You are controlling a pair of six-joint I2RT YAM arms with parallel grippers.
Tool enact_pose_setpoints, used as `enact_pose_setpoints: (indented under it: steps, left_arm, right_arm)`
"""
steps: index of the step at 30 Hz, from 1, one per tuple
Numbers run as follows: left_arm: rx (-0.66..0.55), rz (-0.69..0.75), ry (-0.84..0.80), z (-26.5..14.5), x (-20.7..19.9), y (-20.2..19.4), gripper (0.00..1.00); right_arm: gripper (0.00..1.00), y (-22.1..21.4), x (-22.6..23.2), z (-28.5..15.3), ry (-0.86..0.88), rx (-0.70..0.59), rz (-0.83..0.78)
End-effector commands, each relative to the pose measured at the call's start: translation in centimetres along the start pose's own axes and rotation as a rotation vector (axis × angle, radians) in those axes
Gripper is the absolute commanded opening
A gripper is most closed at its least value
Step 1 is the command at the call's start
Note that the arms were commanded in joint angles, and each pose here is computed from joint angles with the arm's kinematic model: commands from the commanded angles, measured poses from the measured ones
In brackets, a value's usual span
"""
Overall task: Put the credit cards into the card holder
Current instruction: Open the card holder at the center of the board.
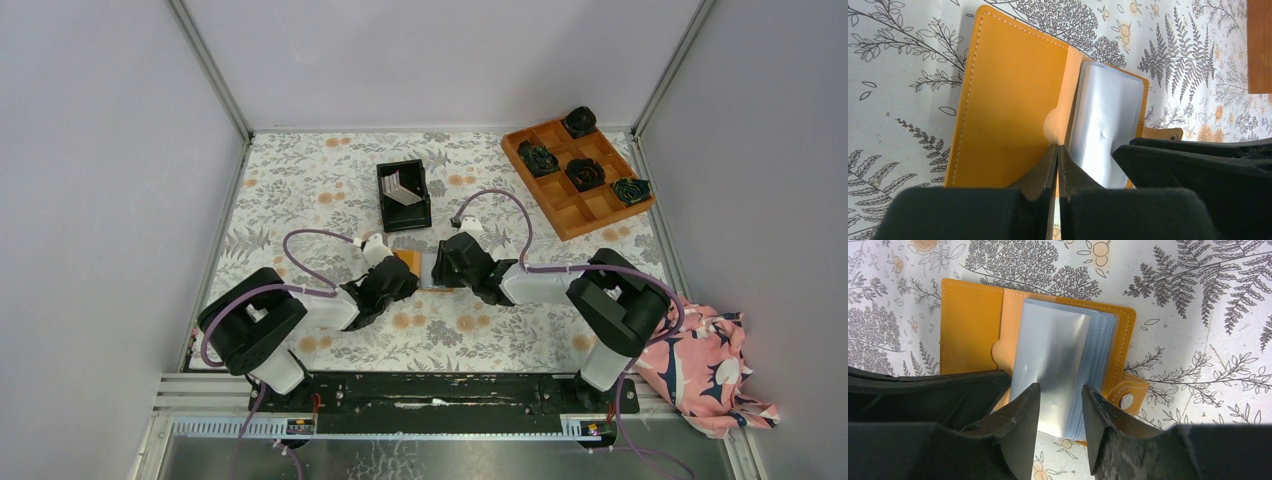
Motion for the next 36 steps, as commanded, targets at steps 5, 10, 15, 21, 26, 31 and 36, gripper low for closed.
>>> enact_pose_setpoints:
  steps: [5,10,15,21,26,31,36]
  left_arm:
    - [0.327,0.161,0.268,-2.4,7.2,-5.8,0.05]
    - [0.322,0.159,0.259,-2.5,7.1,-5.8,0.05]
    - [0.319,0.158,0.26,-2.6,7.1,-5.7,0.05]
    - [0.311,0.15,0.254,-2.9,7.0,-5.6,0.05]
    - [0.283,0.143,0.255,-3.7,6.7,-4.8,0.05]
    - [0.221,0.138,0.249,-4.9,5.6,-3.1,0.06]
    - [0.144,0.121,0.244,-6.2,4.8,-1.4,0.11]
  right_arm:
    - [0.44,0.7,0.7,0.1,0.132,0.0,0.11]
    - [0.44,0.8,0.8,-0.1,0.185,-0.001,0.149]
    - [0.44,1.1,1.1,-0.6,0.216,-0.018,0.158]
    - [0.45,1.5,1.6,-0.7,0.252,-0.025,0.169]
    - [0.45,1.3,1.7,-0.2,0.269,-0.017,0.18]
    - [0.45,1.1,1.4,0.1,0.27,-0.007,0.184]
    - [0.45,1.2,1.4,0.2,0.282,0.0,0.185]
Point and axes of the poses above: each gripper's point midway between its finger pads, its own z axis out along the fingers, its own x axis along the line the jaws close on, y = z × x, the point moved 9 cm from there along -z, back along the fingers, and after that the axes turned 3 degrees about z, right-handed, at the moved point
